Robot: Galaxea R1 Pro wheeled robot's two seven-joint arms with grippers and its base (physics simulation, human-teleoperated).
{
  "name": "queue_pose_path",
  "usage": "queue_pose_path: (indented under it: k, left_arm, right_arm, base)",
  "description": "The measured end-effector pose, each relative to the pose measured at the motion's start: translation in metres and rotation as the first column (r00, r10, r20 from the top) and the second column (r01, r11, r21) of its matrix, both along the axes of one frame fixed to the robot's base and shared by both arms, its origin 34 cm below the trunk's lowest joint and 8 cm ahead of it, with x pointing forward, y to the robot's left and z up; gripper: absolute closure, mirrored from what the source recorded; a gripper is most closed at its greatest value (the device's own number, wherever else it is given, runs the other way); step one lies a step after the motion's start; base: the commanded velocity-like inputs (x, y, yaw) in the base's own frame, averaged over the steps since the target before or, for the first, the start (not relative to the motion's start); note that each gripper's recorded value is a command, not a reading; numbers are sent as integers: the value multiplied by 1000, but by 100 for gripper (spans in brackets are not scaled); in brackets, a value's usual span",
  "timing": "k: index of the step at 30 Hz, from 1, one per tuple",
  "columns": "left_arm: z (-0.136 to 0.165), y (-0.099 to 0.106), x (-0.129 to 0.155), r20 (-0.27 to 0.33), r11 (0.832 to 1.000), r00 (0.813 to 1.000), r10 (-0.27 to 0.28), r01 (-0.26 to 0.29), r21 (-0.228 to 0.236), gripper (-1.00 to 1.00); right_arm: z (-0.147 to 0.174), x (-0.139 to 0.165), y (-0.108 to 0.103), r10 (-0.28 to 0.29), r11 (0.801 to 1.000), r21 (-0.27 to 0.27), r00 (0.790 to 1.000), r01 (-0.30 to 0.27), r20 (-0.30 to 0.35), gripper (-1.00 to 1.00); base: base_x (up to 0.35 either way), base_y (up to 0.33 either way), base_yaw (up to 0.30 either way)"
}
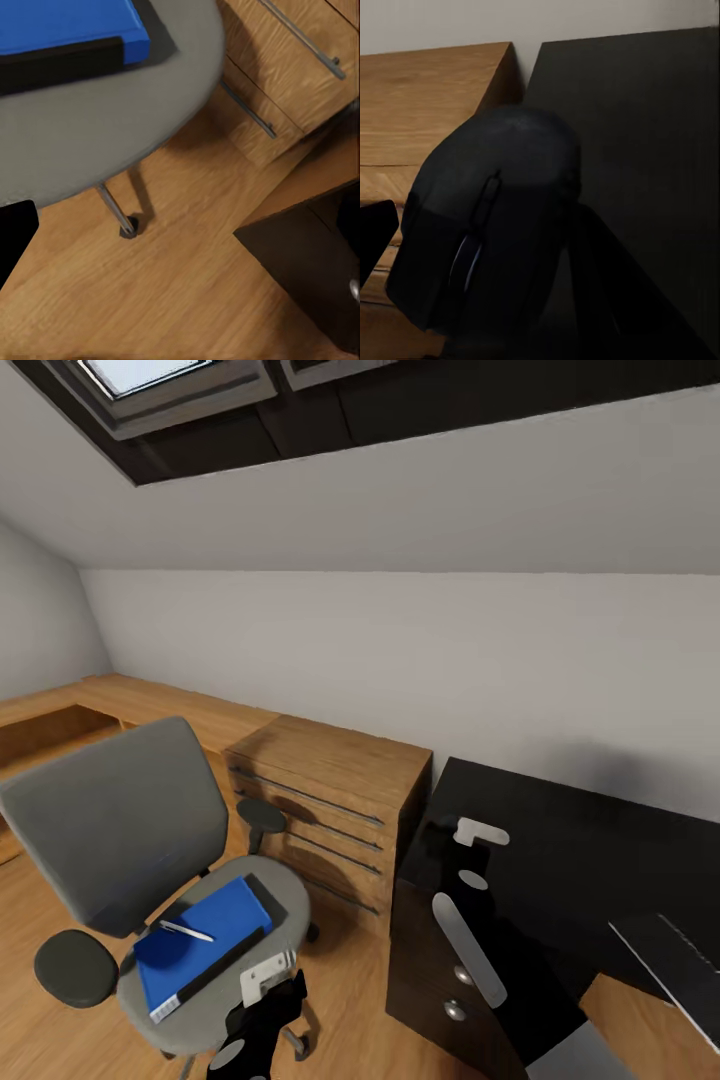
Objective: In the bedroom, organize the workspace by keeping the computer under the desk, ensuring the monitor is on the desk, placing the keyboard on the desk next to the monitor, placing the mouse on the desk next to the keyboard, moving the folder from the swivel chair onto the desk next to the mouse, stacking the notebook on top of the folder with the pen on top of the notebook, and positioning the swivel chair next to the desk.
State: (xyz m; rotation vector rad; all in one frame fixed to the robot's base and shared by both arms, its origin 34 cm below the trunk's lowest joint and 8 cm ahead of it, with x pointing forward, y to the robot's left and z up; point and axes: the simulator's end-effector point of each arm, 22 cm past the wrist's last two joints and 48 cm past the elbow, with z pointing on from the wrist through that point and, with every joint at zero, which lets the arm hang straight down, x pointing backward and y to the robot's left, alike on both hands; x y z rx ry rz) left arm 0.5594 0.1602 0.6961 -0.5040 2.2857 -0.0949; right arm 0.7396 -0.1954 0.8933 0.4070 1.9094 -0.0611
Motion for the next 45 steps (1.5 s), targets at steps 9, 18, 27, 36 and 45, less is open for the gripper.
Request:
queue_pose_path:
  k: [9,18,27,36,45]
  left_arm:
    - [1,-1,0,3,1000,1000,-1,1,-1,-100]
    - [2,-1,0,5,1000,1000,-2,2,-3,-100]
    - [3,-2,0,5,1000,1000,-2,2,-3,-100]
    - [2,-1,0,5,1000,1000,-1,2,-3,-100]
    - [2,-1,0,5,1000,1000,-2,2,-2,-100]
  right_arm:
    - [2,0,0,0,1000,0,1000,0,3,100]
    - [7,1,-2,-11,1000,9,1000,10,25,100]
    - [8,1,-2,-13,1000,10,999,12,31,100]
    - [9,1,-3,-13,1000,9,999,13,32,100]
    - [9,1,-4,-14,1000,7,999,14,32,100]
  base:
    - [-325,46,-283]
    - [-333,2,-226]
    - [-220,0,-21]
    - [-3,0,-89]
    - [0,0,-245]
